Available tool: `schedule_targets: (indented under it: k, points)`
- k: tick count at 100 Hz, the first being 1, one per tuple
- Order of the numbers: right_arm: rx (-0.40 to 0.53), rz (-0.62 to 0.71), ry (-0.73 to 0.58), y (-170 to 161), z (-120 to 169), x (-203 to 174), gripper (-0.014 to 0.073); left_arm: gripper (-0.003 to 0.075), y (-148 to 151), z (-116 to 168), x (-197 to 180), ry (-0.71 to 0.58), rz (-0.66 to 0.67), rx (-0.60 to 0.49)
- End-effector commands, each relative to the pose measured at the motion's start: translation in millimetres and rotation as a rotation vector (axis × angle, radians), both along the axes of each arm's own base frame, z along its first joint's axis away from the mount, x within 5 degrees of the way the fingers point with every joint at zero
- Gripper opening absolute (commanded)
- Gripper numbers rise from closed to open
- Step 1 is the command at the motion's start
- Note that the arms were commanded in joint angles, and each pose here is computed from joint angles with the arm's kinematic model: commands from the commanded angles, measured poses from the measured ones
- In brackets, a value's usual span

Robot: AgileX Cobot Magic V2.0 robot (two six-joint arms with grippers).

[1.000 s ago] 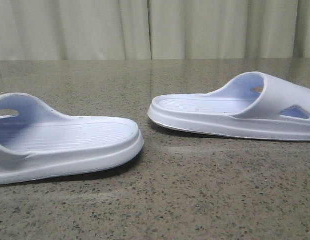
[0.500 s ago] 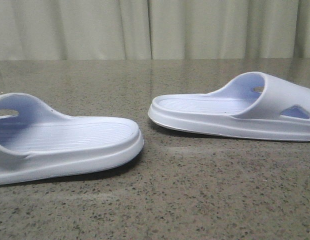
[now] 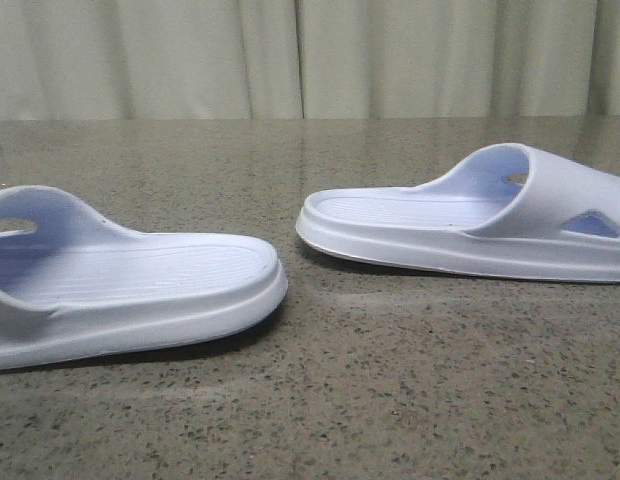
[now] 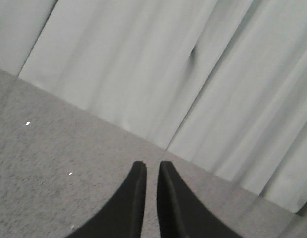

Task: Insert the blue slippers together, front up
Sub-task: 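Lower the left gripper onto the slipper's sole edge and close it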

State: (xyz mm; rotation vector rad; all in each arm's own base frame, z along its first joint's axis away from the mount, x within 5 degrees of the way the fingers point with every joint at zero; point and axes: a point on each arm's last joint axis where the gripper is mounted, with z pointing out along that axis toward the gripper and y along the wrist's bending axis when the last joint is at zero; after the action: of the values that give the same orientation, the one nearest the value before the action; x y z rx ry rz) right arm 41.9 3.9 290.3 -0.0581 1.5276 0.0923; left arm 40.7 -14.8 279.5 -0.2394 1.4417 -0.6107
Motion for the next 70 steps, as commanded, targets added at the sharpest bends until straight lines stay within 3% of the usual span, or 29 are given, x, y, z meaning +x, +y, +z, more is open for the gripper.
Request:
schedule_targets:
  k: [1, 20, 36, 52, 62, 70]
  points:
    - [0.012, -0.003, -0.035, 0.0, 36.0, 0.6, -0.0106, 0.0015, -1.5, 40.0, 0.0, -0.029, -0.019, -0.026]
    - [0.049, 0.022, 0.086, 3.2, 80.8, 9.4, -0.0106, 0.0016, -13.9, 87.2, 18.5, 0.108, -0.138, 0.028]
    - [0.087, 0.045, 0.104, 6.0, 88.1, 16.9, -0.0063, 0.0016, -17.0, 91.7, 33.7, 0.172, -0.16, 0.024]
    - [0.104, 0.055, 0.121, 7.1, 86.6, 18.7, 0.0172, 0.0053, -17.8, 85.8, 40.2, 0.206, -0.163, 0.01]
    - [0.106, 0.054, 0.108, 7.0, 87.8, 18.8, 0.0361, 0.016, -18.0, 85.1, 42.3, 0.215, -0.164, 0.008]
    - [0.107, 0.054, 0.097, 6.9, 88.8, 18.9, 0.0428, 0.0283, -18.0, 84.9, 42.9, 0.217, -0.164, 0.008]
